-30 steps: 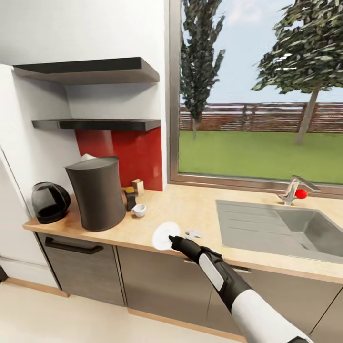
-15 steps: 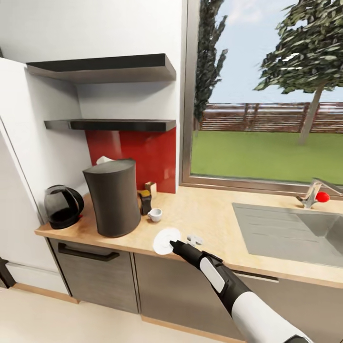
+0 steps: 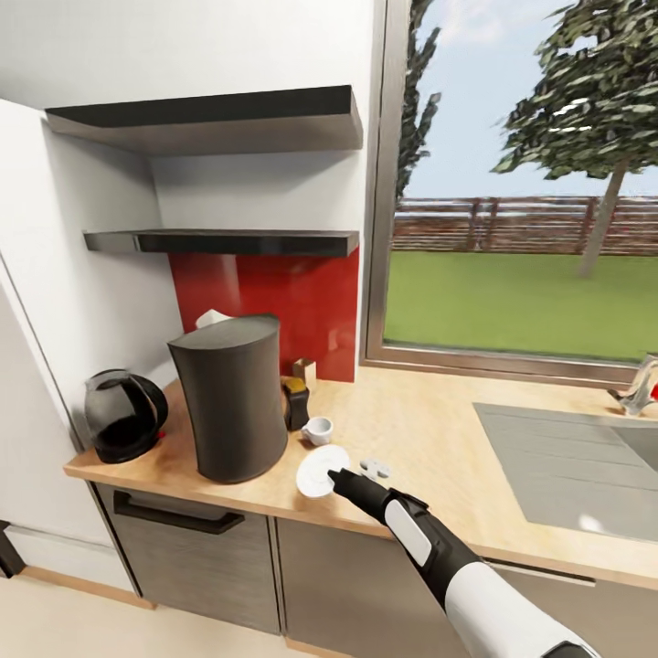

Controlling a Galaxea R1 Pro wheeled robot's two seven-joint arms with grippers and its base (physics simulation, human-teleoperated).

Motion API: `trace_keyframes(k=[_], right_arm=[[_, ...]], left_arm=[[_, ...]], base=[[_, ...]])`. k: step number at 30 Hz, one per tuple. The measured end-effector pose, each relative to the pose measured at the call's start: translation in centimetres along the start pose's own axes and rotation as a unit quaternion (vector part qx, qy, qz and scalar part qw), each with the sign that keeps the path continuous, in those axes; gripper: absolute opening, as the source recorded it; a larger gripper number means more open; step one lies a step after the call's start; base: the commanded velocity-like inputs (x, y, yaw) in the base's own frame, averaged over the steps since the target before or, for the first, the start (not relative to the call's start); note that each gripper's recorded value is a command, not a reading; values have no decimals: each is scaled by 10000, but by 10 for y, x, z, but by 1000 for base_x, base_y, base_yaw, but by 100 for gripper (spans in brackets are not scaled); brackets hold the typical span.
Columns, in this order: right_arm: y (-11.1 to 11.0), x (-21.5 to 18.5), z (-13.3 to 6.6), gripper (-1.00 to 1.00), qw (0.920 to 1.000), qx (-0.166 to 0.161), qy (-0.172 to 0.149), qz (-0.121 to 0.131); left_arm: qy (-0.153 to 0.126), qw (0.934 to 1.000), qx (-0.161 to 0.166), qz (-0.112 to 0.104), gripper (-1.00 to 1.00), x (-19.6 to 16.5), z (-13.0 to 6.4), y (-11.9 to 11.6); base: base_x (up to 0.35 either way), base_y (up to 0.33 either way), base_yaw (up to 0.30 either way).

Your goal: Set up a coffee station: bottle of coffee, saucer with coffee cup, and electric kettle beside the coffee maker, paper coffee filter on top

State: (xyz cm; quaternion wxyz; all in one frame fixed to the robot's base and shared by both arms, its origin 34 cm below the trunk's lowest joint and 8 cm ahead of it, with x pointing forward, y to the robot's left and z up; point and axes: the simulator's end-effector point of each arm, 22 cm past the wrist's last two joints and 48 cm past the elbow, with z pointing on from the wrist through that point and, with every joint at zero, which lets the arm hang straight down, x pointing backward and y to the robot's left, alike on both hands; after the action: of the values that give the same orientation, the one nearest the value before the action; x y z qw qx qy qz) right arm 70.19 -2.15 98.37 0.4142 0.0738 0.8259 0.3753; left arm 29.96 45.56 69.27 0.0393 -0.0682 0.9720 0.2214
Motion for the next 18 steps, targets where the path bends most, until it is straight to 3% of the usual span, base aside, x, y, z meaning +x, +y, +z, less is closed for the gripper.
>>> trace_keyframes(k=[18], right_arm=[[-21,22,0,-100,9994,223,215,123]], left_arm=[[28,10000,-2,9,100,2,1,0]], base=[[13,59,0]])
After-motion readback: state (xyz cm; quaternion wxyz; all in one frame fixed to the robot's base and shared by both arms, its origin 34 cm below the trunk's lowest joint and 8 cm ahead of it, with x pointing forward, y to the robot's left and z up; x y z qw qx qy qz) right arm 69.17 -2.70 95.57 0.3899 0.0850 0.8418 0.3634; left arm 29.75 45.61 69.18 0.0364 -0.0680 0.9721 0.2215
